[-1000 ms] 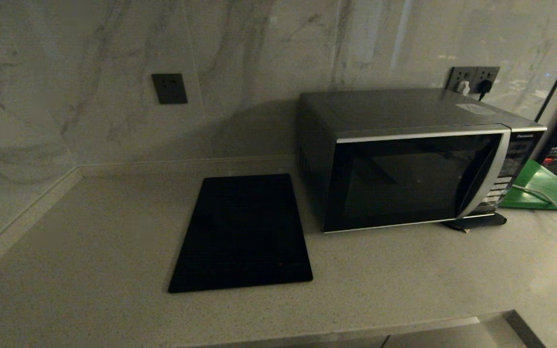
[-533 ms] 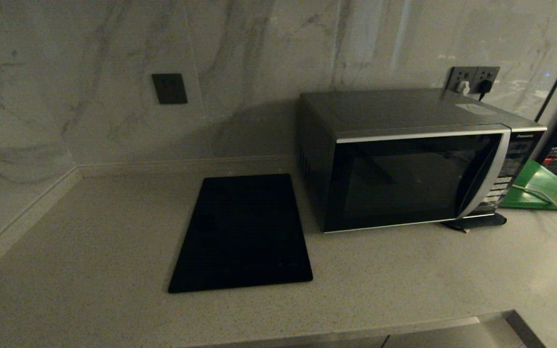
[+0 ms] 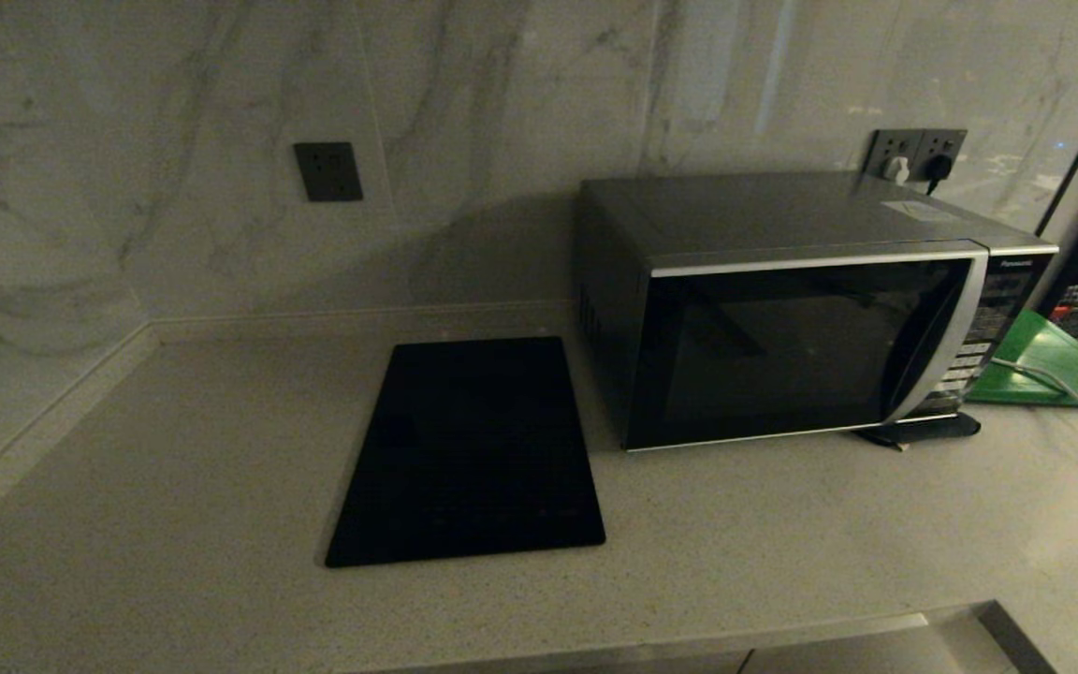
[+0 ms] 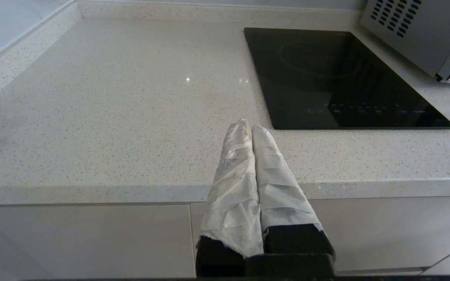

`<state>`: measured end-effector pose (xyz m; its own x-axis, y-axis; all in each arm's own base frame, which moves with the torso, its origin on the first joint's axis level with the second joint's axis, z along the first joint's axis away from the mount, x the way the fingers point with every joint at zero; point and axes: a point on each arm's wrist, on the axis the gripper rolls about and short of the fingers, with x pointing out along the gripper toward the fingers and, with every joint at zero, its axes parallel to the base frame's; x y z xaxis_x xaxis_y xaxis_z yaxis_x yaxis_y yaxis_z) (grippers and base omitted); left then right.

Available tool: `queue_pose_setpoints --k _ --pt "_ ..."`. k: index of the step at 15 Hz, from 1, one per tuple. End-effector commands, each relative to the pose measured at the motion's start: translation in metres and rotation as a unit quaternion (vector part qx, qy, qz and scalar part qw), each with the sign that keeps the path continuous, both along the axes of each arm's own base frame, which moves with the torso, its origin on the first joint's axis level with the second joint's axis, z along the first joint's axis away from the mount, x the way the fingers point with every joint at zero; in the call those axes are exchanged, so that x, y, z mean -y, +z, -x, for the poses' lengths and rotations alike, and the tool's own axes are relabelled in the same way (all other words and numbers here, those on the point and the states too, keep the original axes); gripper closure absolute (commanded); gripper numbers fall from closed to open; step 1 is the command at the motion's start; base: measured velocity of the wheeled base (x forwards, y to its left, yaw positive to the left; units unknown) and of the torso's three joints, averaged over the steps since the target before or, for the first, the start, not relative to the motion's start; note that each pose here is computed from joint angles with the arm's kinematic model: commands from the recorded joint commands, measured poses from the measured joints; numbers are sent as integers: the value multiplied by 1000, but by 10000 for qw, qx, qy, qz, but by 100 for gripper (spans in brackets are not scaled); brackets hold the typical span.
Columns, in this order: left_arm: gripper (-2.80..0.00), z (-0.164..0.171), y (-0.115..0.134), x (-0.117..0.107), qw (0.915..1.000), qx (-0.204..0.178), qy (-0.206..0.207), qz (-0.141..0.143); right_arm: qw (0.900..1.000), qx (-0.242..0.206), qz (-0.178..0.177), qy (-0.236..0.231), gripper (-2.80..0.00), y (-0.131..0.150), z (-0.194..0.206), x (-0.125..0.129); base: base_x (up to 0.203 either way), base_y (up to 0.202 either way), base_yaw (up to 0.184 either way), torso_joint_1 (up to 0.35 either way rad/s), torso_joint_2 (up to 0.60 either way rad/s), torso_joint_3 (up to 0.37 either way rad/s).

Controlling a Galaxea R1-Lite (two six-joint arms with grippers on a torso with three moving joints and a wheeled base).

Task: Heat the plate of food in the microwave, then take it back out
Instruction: Open the microwave oven

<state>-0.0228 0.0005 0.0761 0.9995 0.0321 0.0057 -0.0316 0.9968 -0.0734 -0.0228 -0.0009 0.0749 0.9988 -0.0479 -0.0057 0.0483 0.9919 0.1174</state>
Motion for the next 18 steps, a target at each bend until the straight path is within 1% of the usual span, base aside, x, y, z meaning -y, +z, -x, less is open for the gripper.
queue_pose_setpoints --k 1,10,12,16,18 --pt "0 0 0 0 10000 -6 8 2 10000 -14 -2 2 0 0 0 0 0 0 0 0 0 0" --pt "0 0 0 0 10000 -1 8 1 10000 -19 -4 41 0 0 0 0 0 0 0 0 0 0" --pt "0 0 0 0 10000 -2 8 1 10000 -28 54 79 0 -1 0 0 0 0 0 0 0 0" --pt "0 0 0 0 10000 -6 8 2 10000 -17 13 24 0 -1 0 0 0 0 0 0 0 0" --pt "0 0 0 0 10000 -6 8 2 9998 176 -46 -27 0 7 1 0 0 0 0 0 0 0"
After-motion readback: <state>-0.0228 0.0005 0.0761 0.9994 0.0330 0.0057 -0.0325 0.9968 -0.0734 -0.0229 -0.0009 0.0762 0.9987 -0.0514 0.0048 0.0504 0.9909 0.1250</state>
